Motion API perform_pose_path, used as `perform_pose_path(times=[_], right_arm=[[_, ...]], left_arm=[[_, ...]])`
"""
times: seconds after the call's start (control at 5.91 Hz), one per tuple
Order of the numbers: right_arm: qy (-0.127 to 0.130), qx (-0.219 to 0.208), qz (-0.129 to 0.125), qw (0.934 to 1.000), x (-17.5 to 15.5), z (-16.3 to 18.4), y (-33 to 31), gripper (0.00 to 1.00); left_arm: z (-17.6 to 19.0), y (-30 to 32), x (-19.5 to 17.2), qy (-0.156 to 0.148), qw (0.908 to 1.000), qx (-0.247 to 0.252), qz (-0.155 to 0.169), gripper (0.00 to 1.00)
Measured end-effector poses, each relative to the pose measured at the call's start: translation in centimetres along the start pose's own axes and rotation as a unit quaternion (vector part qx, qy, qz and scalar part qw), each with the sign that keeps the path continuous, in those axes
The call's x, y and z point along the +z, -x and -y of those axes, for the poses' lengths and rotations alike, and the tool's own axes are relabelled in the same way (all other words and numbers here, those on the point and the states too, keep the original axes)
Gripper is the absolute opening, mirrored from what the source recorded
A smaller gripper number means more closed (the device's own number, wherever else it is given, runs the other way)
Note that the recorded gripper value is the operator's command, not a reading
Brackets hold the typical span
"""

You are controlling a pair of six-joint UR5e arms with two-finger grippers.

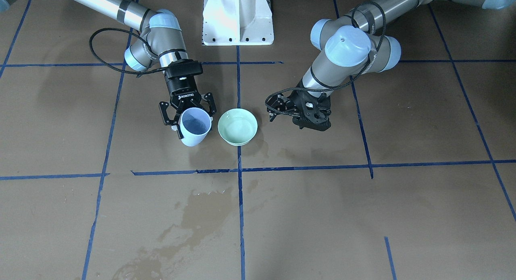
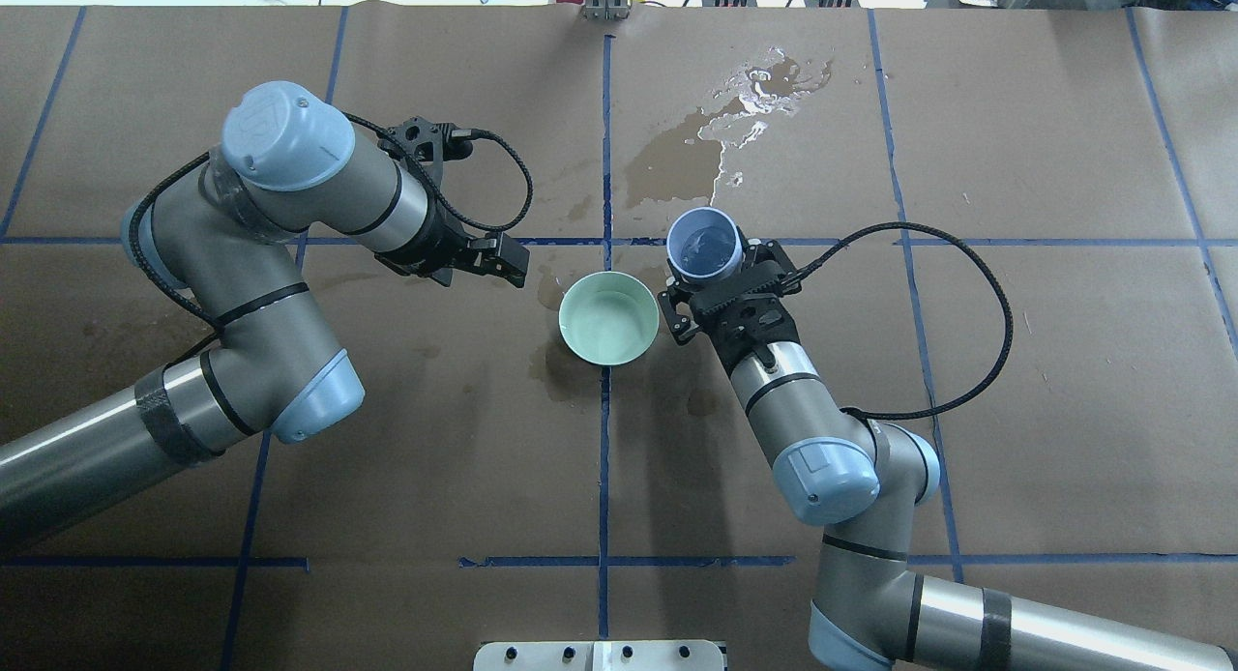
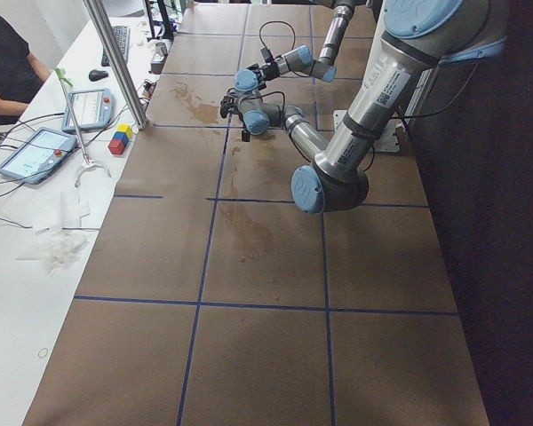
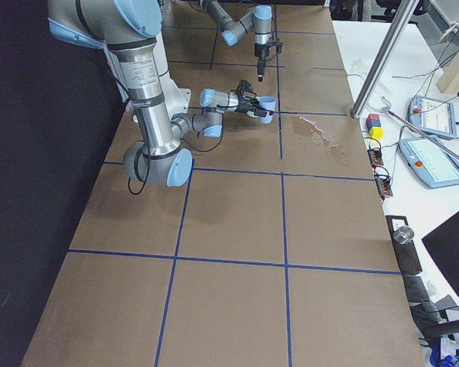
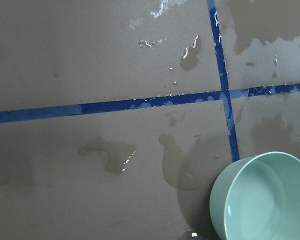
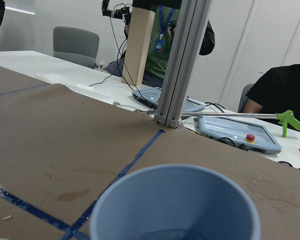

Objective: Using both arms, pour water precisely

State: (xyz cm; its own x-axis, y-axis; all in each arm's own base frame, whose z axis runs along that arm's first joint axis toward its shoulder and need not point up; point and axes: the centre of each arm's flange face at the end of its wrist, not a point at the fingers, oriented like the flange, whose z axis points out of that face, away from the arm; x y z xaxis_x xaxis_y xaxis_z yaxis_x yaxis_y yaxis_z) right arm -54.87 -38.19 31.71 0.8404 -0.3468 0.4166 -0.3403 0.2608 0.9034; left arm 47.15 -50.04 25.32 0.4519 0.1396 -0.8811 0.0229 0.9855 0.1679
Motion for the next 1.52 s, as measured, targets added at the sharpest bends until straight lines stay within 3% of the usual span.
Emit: perform_pose_path(times=[0.17, 0.34, 0.68, 1.01, 1.52], right_arm=[[0.006, -0.039, -0.007, 0.9992, -0.3, -0.4, 0.8, 0.03], [0.004, -0.089, -0.029, 0.9956, -0.7, -0.3, 1.7, 0.03], [0.01, -0.17, -0.077, 0.9824, -1.1, 0.5, 4.3, 0.03], [0.022, -0.21, -0.084, 0.9738, -1.6, 1.2, 5.6, 0.03], [0.04, -0.313, -0.096, 0.9441, -2.3, 2.1, 6.1, 0.03]], left_arm=[[0.1, -0.2, -0.7, -0.009, 1.0, 0.002, -0.003, 1.0], [0.0, -0.4, -1.3, -0.013, 0.9999, 0.004, -0.006, 1.0], [0.0, -0.4, -1.6, -0.015, 0.9998, 0.005, -0.008, 1.0], [-0.1, -0.4, -1.8, -0.015, 0.9998, 0.006, -0.009, 1.0], [-0.1, -0.4, -1.7, -0.015, 0.9998, 0.005, -0.009, 1.0]])
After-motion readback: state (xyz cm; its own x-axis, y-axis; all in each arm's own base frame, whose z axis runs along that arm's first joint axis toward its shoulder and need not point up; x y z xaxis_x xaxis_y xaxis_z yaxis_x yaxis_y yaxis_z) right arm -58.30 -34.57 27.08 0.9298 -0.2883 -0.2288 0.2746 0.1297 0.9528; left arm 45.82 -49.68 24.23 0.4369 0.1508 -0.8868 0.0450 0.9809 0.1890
